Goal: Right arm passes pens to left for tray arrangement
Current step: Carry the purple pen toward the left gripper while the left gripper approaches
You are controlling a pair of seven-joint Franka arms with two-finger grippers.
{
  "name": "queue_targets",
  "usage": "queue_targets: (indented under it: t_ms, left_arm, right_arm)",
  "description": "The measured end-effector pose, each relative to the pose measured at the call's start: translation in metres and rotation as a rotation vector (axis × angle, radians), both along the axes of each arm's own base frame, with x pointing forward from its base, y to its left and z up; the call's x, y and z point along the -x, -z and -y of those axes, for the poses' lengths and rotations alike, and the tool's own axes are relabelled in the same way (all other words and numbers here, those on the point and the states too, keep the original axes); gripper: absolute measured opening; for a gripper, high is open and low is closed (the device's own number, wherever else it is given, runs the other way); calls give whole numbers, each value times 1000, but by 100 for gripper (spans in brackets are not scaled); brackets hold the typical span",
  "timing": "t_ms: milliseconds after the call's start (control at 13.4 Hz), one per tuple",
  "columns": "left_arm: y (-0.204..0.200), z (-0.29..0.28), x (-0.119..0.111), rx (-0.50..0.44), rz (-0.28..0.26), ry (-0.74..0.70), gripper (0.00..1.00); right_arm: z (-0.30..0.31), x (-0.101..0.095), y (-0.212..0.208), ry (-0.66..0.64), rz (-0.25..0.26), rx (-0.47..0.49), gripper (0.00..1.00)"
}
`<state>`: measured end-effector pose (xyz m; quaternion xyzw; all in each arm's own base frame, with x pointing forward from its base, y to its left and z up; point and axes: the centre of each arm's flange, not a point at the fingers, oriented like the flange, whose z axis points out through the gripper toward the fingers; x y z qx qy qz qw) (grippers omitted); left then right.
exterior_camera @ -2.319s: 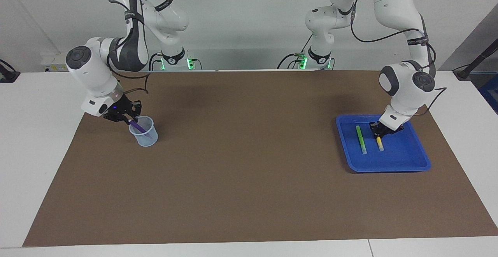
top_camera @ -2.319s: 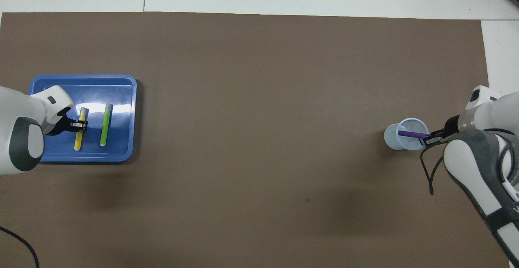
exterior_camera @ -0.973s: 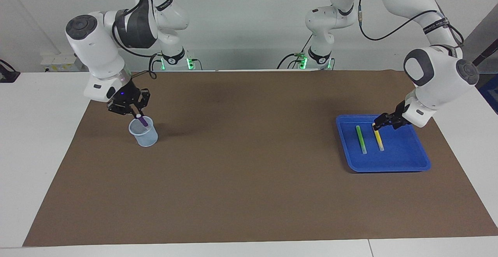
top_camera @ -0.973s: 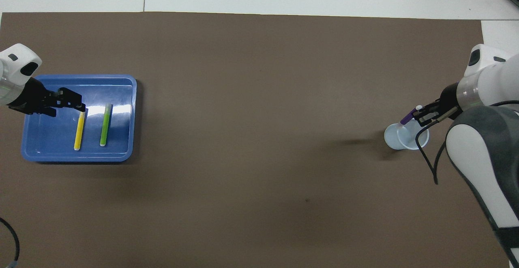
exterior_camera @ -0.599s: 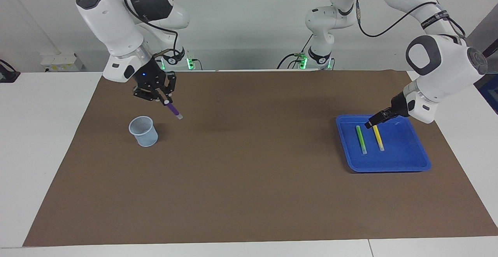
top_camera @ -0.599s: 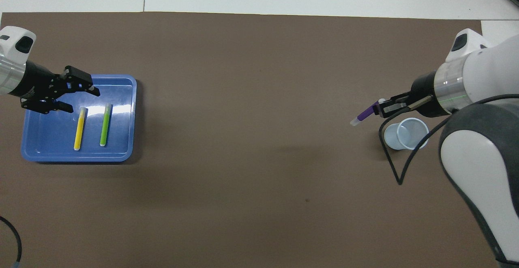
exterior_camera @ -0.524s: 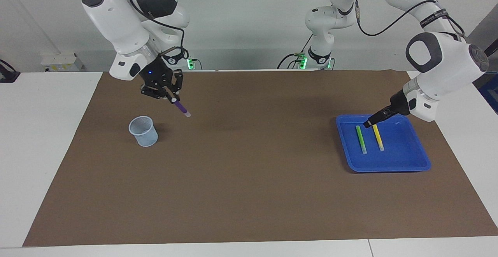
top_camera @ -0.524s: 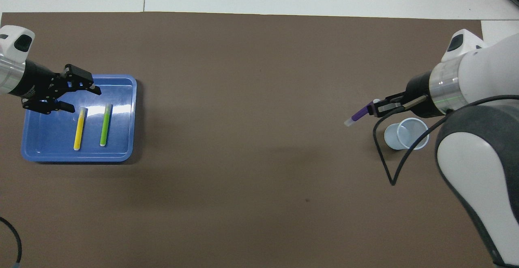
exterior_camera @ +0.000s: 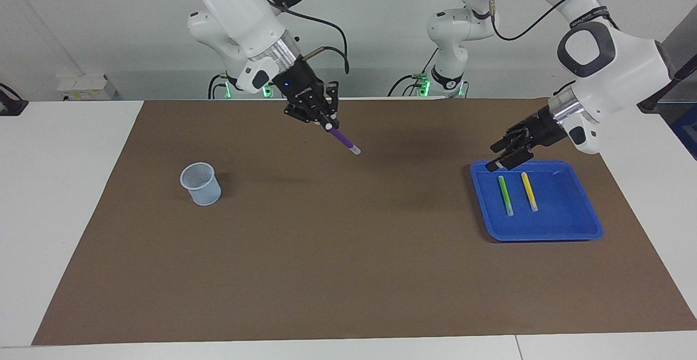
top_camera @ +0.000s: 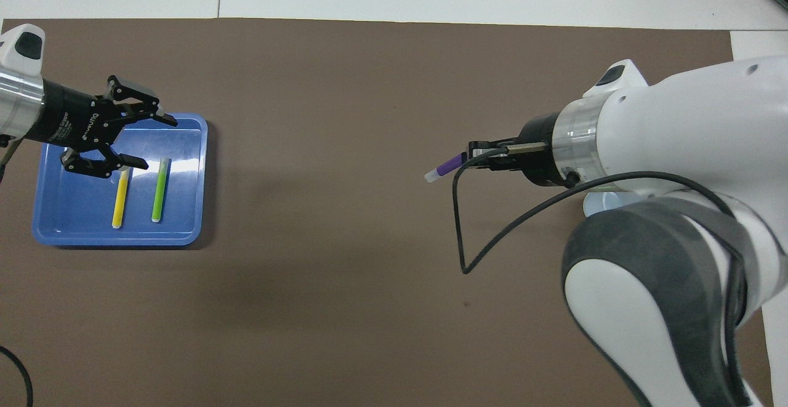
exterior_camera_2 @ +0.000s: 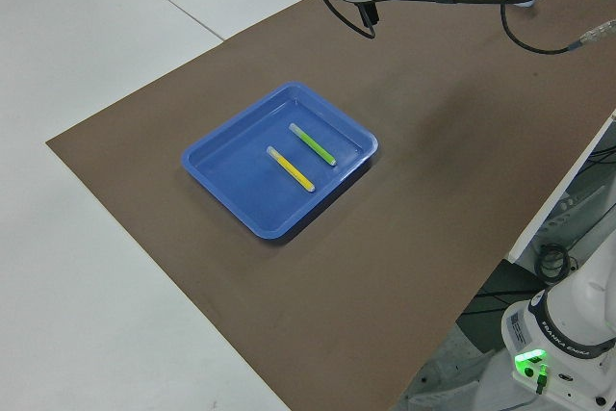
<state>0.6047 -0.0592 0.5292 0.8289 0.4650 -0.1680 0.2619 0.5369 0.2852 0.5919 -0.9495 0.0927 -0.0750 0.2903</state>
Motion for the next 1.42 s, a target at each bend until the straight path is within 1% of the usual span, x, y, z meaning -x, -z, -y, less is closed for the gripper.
queue_targets:
  t_ms: [150, 299, 374, 449, 524, 599, 673, 823, 898, 1047, 1197, 1422]
  left_arm:
    - [-11, 9, 3, 45, -33, -127, 90]
    - [-17, 19, 13, 89, -61, -269, 90]
    - [-18, 22, 20, 100, -81, -315, 90]
    - [-20, 27, 27, 106, -103, -345, 88]
    - [-23, 33, 33, 107, -120, -362, 86]
    - [-25, 39, 38, 107, -133, -369, 89]
    - [-25, 44, 44, 105, -142, -368, 89]
    - [-19, 59, 59, 96, -163, -362, 86]
    - [-16, 68, 66, 92, -167, -369, 89]
    - [-13, 90, 78, 88, -179, -391, 90]
    - [-18, 100, 83, 90, -186, -413, 90]
    - [-23, 109, 86, 95, -184, -429, 90]
  right_arm:
    - [-41, 15, 1, 93, 2, -68, 18]
    - [-82, 33, 7, 162, 11, -136, 18]
    - [-93, 37, 13, 179, 8, -153, 18]
    - [-97, 36, 17, 188, 5, -158, 18]
    - [-97, 34, 20, 193, 4, -158, 18]
    - [-97, 34, 20, 192, 4, -158, 18]
    - [-101, 37, 19, 191, 6, -163, 18]
    - [-108, 42, 15, 208, 14, -187, 18]
    - [-111, 44, 14, 208, 11, -191, 18]
    - [-118, 49, 14, 199, 8, -192, 18]
    - [-118, 49, 14, 198, 8, -192, 18]
    - [-118, 49, 14, 198, 8, -192, 18]
